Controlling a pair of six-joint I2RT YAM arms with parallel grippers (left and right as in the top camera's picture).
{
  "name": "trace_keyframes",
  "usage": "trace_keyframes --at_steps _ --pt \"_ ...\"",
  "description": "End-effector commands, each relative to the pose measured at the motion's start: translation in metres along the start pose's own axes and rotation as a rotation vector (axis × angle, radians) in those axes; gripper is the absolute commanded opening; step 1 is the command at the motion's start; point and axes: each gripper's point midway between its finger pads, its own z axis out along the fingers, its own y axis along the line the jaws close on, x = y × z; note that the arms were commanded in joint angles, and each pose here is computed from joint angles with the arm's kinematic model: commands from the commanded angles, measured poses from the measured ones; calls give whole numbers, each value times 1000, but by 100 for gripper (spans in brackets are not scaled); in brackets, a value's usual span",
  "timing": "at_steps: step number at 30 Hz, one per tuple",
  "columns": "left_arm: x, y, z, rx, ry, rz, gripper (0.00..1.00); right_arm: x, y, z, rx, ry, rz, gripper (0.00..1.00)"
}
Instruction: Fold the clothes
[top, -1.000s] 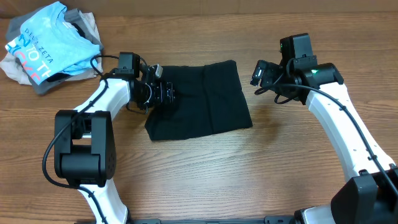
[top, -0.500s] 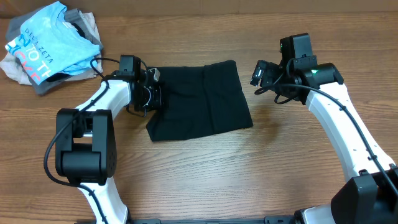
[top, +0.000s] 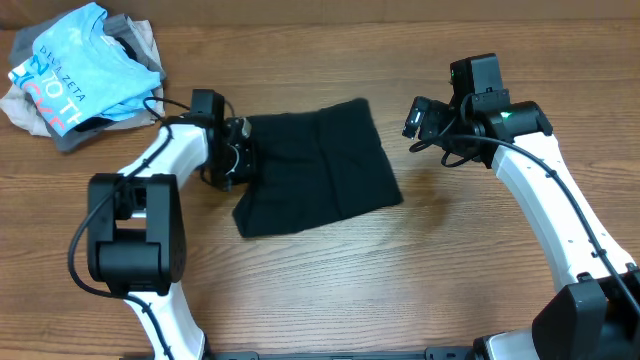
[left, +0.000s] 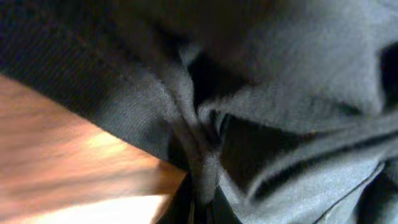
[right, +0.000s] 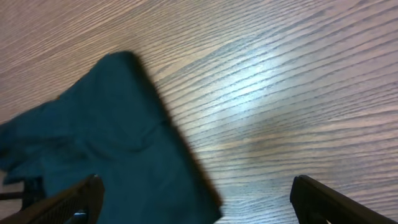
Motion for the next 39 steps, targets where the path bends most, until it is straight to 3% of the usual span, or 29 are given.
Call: trace_keyframes --at_steps 1,11,17,22,29,36,39 --pt "16 89 8 -265 93 -118 4 -5 1 -8 -6 -30 -5 100" --pt "-26 95 -66 -258 34 -184 4 -6 1 3 -1 -22 -5 100" --pt "-44 48 -113 -245 -7 -100 4 -5 0 19 6 -1 0 100" --pt "-51 -25 -139 -202 -73 50 4 1 -2 47 15 47 2 100" --pt "-35 -98 -127 -179 -69 227 4 25 7 79 -52 179 14 100" --pt "-7 -150 -105 -165 -37 339 4 28 5 87 -43 194 16 100" --pt "2 -166 -97 -161 -31 386 18 29 4 86 -41 199 17 100"
